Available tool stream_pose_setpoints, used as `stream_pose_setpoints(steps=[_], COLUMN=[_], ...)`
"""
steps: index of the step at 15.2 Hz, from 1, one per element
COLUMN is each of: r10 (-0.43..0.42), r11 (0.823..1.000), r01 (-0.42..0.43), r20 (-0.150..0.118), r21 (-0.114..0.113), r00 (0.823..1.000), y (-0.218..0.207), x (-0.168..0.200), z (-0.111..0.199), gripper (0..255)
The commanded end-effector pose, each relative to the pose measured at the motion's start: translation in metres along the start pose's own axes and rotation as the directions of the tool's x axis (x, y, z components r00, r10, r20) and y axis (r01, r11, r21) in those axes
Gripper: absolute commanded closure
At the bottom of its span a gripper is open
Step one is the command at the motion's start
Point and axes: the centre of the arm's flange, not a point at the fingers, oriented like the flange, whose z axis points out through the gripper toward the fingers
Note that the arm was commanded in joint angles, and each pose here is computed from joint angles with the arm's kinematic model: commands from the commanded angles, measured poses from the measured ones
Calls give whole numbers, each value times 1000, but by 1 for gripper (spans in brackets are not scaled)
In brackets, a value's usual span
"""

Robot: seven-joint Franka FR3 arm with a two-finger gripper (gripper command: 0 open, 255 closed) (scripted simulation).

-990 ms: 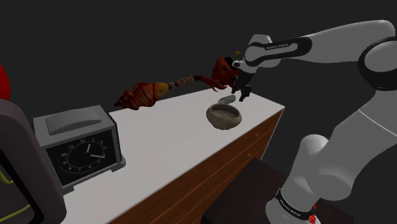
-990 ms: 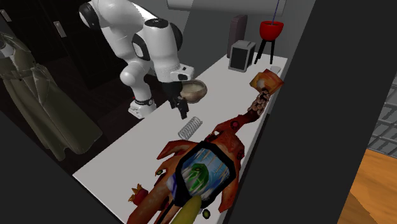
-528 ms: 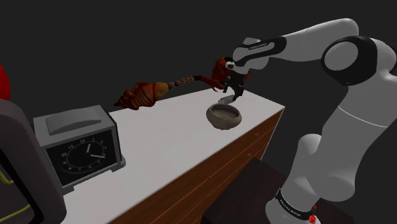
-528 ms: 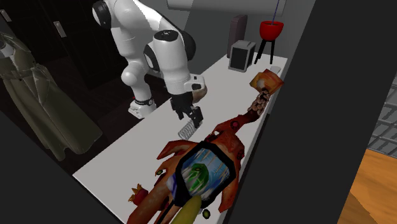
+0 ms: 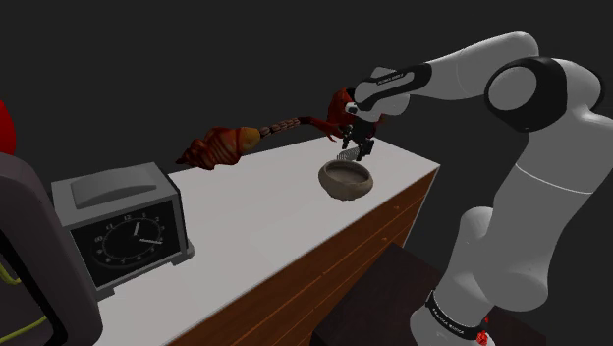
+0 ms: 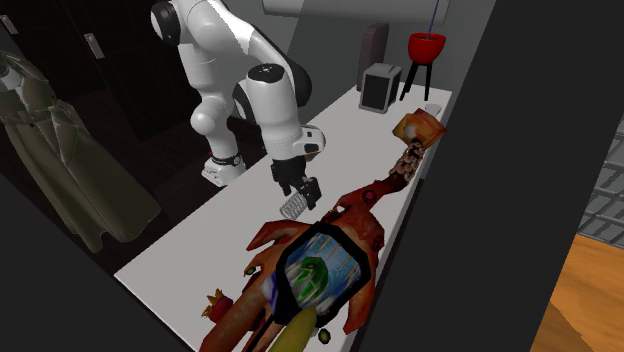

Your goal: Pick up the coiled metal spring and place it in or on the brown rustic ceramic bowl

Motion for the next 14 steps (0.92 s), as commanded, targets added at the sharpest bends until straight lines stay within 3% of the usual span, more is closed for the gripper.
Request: stream_pose_setpoints(steps=[1,4,5,14], r10=[0,0,0,0], r11=[1000,1000,1000,1000], r01=[0,0,0,0], r20=[0,0,0,0], r21=[0,0,0,0], r00=[1000,1000,1000,1000], y=[0,0,0,0], x=[0,0,0,0], z=[0,0,0,0], gripper=[0,0,255,255])
